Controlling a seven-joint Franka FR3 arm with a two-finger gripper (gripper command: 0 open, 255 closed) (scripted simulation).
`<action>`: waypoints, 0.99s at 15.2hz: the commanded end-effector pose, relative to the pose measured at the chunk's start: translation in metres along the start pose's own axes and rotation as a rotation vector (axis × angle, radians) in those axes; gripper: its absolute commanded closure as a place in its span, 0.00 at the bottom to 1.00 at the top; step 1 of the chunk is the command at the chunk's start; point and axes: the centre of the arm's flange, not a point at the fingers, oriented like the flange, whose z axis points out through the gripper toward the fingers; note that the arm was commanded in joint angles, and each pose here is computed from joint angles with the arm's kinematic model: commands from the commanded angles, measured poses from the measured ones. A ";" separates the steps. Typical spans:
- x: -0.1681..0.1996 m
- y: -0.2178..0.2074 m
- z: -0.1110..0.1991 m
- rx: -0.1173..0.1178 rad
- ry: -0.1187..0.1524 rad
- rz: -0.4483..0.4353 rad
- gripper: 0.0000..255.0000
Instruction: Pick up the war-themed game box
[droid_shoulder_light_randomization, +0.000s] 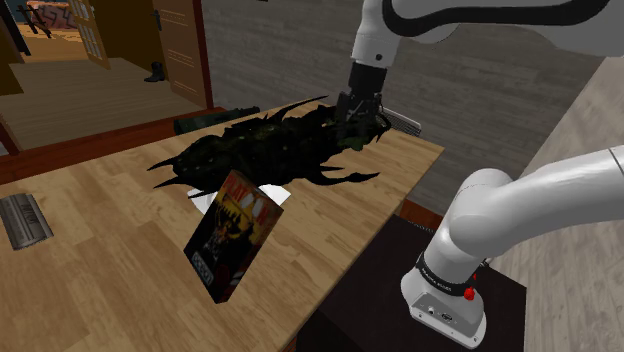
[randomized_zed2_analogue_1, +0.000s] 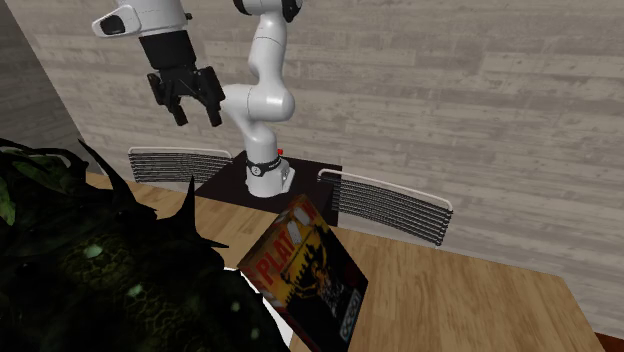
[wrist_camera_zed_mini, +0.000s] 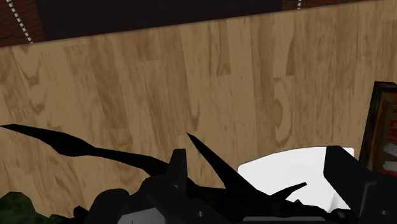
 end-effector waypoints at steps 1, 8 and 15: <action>0.003 -0.012 0.018 0.048 0.003 0.006 0.00; 0.016 -0.061 0.076 0.208 0.007 0.020 0.00; 0.030 -0.117 0.126 0.368 0.011 0.035 0.00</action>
